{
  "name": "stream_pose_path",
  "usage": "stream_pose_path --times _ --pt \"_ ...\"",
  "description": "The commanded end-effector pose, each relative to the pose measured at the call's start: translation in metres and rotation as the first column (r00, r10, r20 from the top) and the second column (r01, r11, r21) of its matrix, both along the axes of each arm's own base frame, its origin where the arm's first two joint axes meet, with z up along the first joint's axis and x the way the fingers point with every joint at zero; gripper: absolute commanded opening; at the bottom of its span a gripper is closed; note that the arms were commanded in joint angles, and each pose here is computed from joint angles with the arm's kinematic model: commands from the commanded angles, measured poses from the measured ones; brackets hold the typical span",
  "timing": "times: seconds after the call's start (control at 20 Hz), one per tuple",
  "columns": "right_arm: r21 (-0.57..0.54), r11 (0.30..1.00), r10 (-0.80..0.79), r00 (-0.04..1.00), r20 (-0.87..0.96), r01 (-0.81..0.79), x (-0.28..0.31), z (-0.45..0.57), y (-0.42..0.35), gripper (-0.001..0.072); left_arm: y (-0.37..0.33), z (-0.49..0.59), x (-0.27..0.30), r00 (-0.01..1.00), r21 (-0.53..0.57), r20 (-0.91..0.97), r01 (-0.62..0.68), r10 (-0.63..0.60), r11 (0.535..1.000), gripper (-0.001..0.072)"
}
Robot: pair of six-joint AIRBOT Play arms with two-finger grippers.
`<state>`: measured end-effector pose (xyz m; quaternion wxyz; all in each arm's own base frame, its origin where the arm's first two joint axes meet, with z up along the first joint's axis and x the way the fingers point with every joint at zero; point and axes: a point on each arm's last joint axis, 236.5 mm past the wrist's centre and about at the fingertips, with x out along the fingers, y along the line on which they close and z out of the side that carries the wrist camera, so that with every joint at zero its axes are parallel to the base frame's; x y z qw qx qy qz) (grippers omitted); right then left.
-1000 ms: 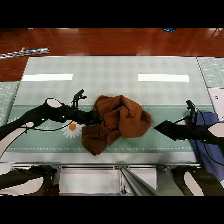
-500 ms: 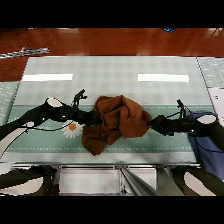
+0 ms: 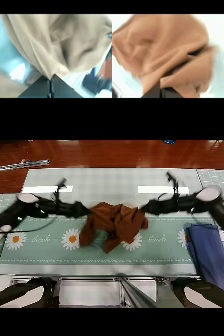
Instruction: Fold the shirts.
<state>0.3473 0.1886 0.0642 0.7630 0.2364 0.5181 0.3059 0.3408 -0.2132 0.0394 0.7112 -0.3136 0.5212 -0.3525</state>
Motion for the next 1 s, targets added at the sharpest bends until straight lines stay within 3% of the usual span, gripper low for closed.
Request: stream_pose_path --times 0.0,0.15,0.35,0.5,0.7,0.75,0.95 --pt "-0.160 0.982 -0.040 0.942 0.333 0.098 0.040 0.143 -0.039 0.0025 0.054 0.147 0.044 0.935 -0.045 0.324 -0.133 0.141 0.990 0.0016" --pt "-0.200 0.962 -0.037 0.821 0.570 0.183 0.025 0.261 -0.059 0.0025 0.086 0.280 0.034 0.762 -0.064 0.614 -0.215 0.208 0.975 0.0016" --pt "-0.153 0.959 -0.033 0.635 0.772 0.237 -0.050 0.363 -0.067 0.0025 0.115 0.393 -0.029 0.479 -0.003 0.858 -0.356 0.186 0.935 0.0016" --pt "-0.180 0.914 -0.070 0.578 0.813 0.365 -0.101 0.381 -0.099 0.0025 0.133 0.422 -0.081 0.340 0.060 0.930 -0.516 0.139 0.855 0.0017" --pt "-0.200 0.841 -0.144 0.565 0.813 0.503 -0.159 0.378 -0.138 0.0025 0.153 0.422 -0.139 0.282 0.136 0.955 -0.693 0.093 0.708 0.0017" --pt "-0.202 0.837 -0.154 0.574 0.804 0.508 -0.170 0.375 -0.140 0.0025 0.154 0.424 -0.151 0.267 0.136 0.960 -0.707 0.083 0.694 0.0017" --pt "-0.257 0.863 -0.134 0.688 0.714 0.434 -0.195 0.343 -0.129 0.0025 0.134 0.427 -0.181 0.247 0.120 0.967 -0.647 0.058 0.753 0.0017"
